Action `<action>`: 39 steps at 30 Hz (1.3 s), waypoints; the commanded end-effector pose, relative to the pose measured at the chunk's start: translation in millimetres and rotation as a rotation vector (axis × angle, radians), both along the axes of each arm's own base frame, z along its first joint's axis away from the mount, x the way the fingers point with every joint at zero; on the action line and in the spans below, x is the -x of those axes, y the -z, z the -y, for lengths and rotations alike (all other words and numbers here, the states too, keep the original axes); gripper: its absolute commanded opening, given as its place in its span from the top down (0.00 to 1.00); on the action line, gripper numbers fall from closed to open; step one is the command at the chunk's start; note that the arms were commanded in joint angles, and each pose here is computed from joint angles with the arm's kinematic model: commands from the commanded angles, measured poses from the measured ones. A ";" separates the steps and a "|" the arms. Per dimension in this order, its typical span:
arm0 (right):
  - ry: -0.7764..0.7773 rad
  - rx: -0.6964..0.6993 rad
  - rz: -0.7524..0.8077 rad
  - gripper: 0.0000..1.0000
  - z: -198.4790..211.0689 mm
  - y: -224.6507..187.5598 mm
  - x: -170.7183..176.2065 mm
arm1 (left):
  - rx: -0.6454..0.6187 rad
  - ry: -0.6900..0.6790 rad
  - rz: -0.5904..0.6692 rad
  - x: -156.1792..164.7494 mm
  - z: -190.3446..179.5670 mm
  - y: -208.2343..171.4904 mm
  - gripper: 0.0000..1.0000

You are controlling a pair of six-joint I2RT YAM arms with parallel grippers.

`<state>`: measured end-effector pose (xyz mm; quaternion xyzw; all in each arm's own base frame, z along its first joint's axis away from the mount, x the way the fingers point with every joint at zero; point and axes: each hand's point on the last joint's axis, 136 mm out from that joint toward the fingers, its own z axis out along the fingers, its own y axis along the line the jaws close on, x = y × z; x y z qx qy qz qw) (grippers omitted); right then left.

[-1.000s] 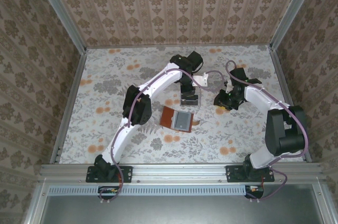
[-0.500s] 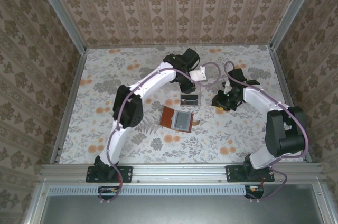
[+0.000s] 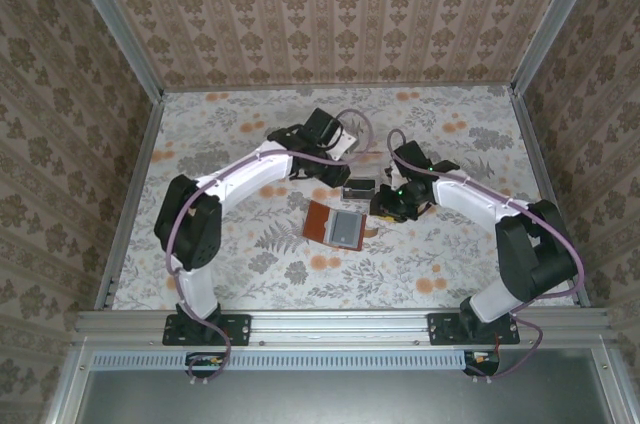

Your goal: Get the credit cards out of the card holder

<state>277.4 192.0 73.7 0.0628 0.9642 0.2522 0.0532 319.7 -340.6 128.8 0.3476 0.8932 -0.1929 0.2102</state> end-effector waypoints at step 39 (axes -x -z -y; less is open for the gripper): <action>-0.038 0.214 -0.092 0.73 2.2 66.3 26.5 | 0.189 -0.311 -0.582 98.3 32.6 84.6 0.76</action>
